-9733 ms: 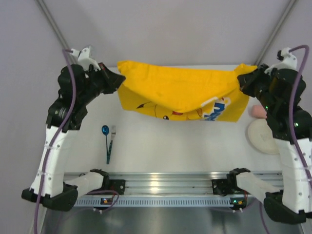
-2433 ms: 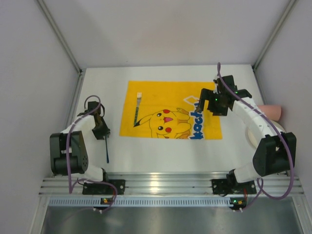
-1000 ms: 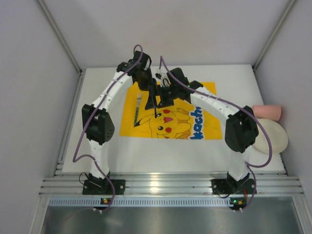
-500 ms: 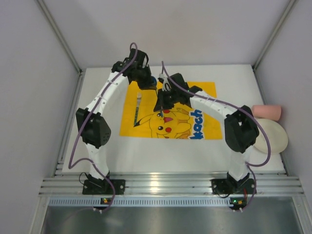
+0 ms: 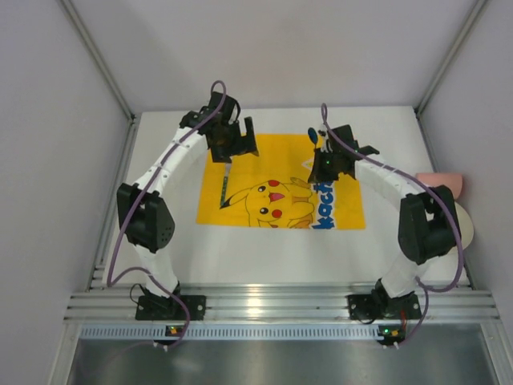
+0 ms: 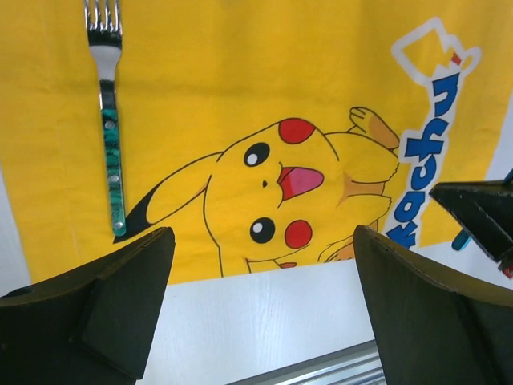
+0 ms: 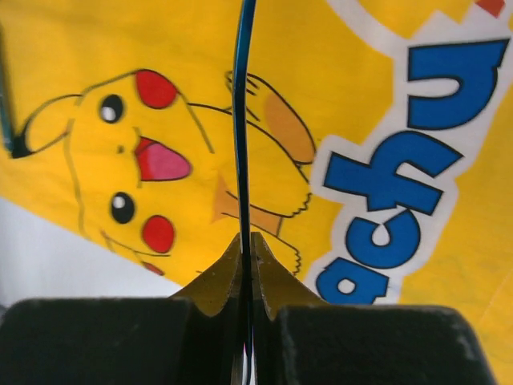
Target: Set the dinner table for one person
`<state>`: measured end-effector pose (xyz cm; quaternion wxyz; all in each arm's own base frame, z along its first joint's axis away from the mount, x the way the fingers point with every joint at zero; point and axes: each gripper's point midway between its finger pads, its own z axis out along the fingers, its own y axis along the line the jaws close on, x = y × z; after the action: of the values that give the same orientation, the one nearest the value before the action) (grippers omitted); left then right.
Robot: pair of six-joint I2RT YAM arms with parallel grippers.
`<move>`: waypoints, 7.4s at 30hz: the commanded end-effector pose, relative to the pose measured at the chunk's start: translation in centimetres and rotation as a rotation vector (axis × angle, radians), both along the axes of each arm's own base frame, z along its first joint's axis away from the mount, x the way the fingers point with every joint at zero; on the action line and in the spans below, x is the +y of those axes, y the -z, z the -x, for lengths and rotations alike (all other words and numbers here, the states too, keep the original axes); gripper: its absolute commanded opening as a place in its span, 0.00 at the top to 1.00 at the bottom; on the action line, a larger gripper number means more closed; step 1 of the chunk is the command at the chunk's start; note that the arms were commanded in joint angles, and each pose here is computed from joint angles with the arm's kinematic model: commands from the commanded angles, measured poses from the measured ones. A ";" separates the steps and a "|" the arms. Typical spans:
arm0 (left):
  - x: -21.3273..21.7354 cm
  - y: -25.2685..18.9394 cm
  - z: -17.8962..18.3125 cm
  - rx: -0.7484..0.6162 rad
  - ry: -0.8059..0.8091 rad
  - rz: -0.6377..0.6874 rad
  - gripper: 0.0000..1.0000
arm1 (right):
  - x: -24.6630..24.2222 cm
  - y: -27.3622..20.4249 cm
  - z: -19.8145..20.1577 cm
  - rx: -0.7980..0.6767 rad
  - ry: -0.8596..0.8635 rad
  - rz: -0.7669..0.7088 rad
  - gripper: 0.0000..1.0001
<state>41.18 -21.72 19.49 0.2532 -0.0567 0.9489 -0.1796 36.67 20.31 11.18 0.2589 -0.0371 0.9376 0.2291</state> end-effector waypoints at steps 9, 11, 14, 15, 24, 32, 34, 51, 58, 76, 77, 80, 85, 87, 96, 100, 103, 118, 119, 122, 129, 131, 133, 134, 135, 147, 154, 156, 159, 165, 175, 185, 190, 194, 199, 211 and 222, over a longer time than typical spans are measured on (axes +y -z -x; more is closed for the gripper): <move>2.0 -2.0 1.0 -0.087 -0.003 -0.033 0.02 | -6.0 7.9 0.7 0.226 0.078 0.281 1.00; 2.0 -2.0 1.1 -0.087 0.000 -0.036 0.02 | -6.7 8.1 0.4 0.231 0.112 0.294 1.00; 2.1 -1.9 1.2 -0.081 0.003 -0.041 0.02 | -7.0 8.4 0.1 0.235 0.132 0.294 0.99; 2.1 -2.0 1.3 -0.083 0.004 -0.041 0.02 | -7.1 8.8 0.2 0.251 0.134 0.302 0.86; 1.3 -1.4 0.5 -0.071 0.017 -0.019 0.03 | -8.9 5.9 0.5 0.221 0.181 0.325 0.22; 1.2 2.4 1.8 0.035 0.034 -0.039 0.04 | -11.5 -3.5 -1.2 0.063 0.247 0.336 0.20; 2.3 3.6 2.4 0.040 -0.003 -0.072 0.04 | -12.4 -4.4 -1.0 0.060 0.255 0.361 0.19; 12.1 13.0 5.6 0.187 -0.155 0.000 0.08 | -37.8 -5.6 2.8 0.221 1.053 0.480 0.03; 11.7 14.1 3.6 0.226 -0.146 0.015 0.09 | -43.1 -5.1 3.2 0.269 1.168 0.464 0.03; 12.5 15.2 4.1 0.296 -0.112 0.004 0.14 | -53.4 0.8 1.1 0.337 1.151 0.669 0.04; 12.5 15.2 4.2 0.296 -0.112 0.004 0.15 | -53.7 1.0 1.1 0.343 1.148 0.682 0.04; 12.5 15.5 5.0 0.312 -0.108 0.001 0.16 | -54.2 2.4 0.5 0.357 1.132 0.684 0.04; 13.0 15.7 6.2 0.334 -0.101 -0.023 0.17 | -52.6 6.4 -0.7 0.379 1.073 0.566 0.04; 13.2 15.8 6.6 0.340 -0.099 -0.037 0.18 | -51.7 7.5 -1.4 0.357 1.058 0.506 0.04; 12.6 16.0 7.7 0.372 -0.074 -0.062 0.21 | -50.1 7.2 -5.3 0.172 1.039 0.324 0.14; 12.4 15.9 8.3 0.371 -0.057 -0.081 0.22 | -49.8 5.3 -6.7 0.061 1.058 0.270 0.40; 12.3 15.5 8.5 0.358 -0.057 -0.083 0.22 | -49.4 3.5 -7.0 -0.017 1.074 0.265 0.53; 12.0 15.3 11.6 0.374 -0.022 -0.119 0.23 | -47.4 -5.7 -6.0 -0.253 1.132 0.229 0.30; 11.9 15.3 11.6 0.376 -0.018 -0.123 0.23 | -47.4 -6.0 -6.1 -0.271 1.139 0.220 0.29; 11.6 15.3 11.7 0.381 -0.003 -0.132 0.23 | -47.6 -6.0 -6.7 -0.302 1.160 0.198 0.28; 11.1 15.3 11.4 0.381 0.020 -0.145 0.23 | -49.2 -1.0 -9.5 -0.252 1.197 0.156 0.30; 11.0 15.1 10.9 0.371 0.014 -0.141 0.23 | -49.3 -0.3 -9.8 -0.245 1.203 0.147 0.30; 10.8 15.0 10.6 0.364 0.013 -0.136 0.23 | -49.5 0.3 -10.2 -0.251 1.213 0.137 0.30; 10.9 15.1 10.6 0.366 0.014 -0.140 0.23 | -49.6 0.7 -10.4 -0.246 1.215 0.134 0.30; 11.0 15.2 10.6 0.366 0.013 -0.146 0.23 | -49.6 0.9 -10.6 -0.248 1.217 0.131 0.31; 11.6 16.0 12.0 0.395 0.011 -0.166 0.23 | -49.6 2.9 -12.7 -0.271 1.204 0.135 0.81; 11.3 15.7 11.3 0.383 0.003 -0.154 0.23 | -49.4 1.1 -12.8 -0.274 1.177 0.165 1.00; 10.9 15.7 10.9 0.373 -0.008 -0.141 0.24 | -47.4 -2.1 -13.0 -0.280 1.138 0.156 1.00; 10.4 15.7 10.2 0.350 -0.035 -0.119 0.24 | -42.7 -7.3 -12.4 -0.297 1.085 0.143 1.00; 8.6 14.5 8.2 0.270 -0.063 -0.064 0.24 | -30.3 -13.2 -12.8 -0.211 0.851 0.175 1.00; 7.2 14.3 7.6 0.205 -0.084 0.026 0.25 | -19.7 -7.3 -13.1 0.123 0.486 0.267 1.00; 6.8 13.0 6.5 0.160 -0.056 0.039 0.26 | -14.8 -3.7 -10.9 0.282 0.345 0.265 1.00; 6.8 13.1 6.3 0.160 -0.044 0.038 0.26 | -13.0 -5.2 -11.3 0.249 0.334 0.215 1.00; 6.9 13.4 6.3 0.170 -0.031 0.040 0.26 | -11.9 -5.9 -11.5 0.235 0.333 0.187 1.00; 7.2 13.3 5.9 0.166 -0.022 0.035 0.27 | -12.4 -7.3 -11.0 0.218 0.351 0.223 1.00; 7.9 13.9 5.7 0.179 -0.010 0.039 0.27 | -10.5 -5.6 -9.3 0.308 0.297 0.220 1.00; 10.3 13.9 5.7 0.180 -0.055 0.053 0.28 | -12.0 -2.5 -8.6 0.381 0.322 0.336 1.00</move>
<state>34.47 -11.84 4.42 0.1434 -0.1112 0.9669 -0.1792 49.17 9.08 14.56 0.1762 0.1098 0.9758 0.0690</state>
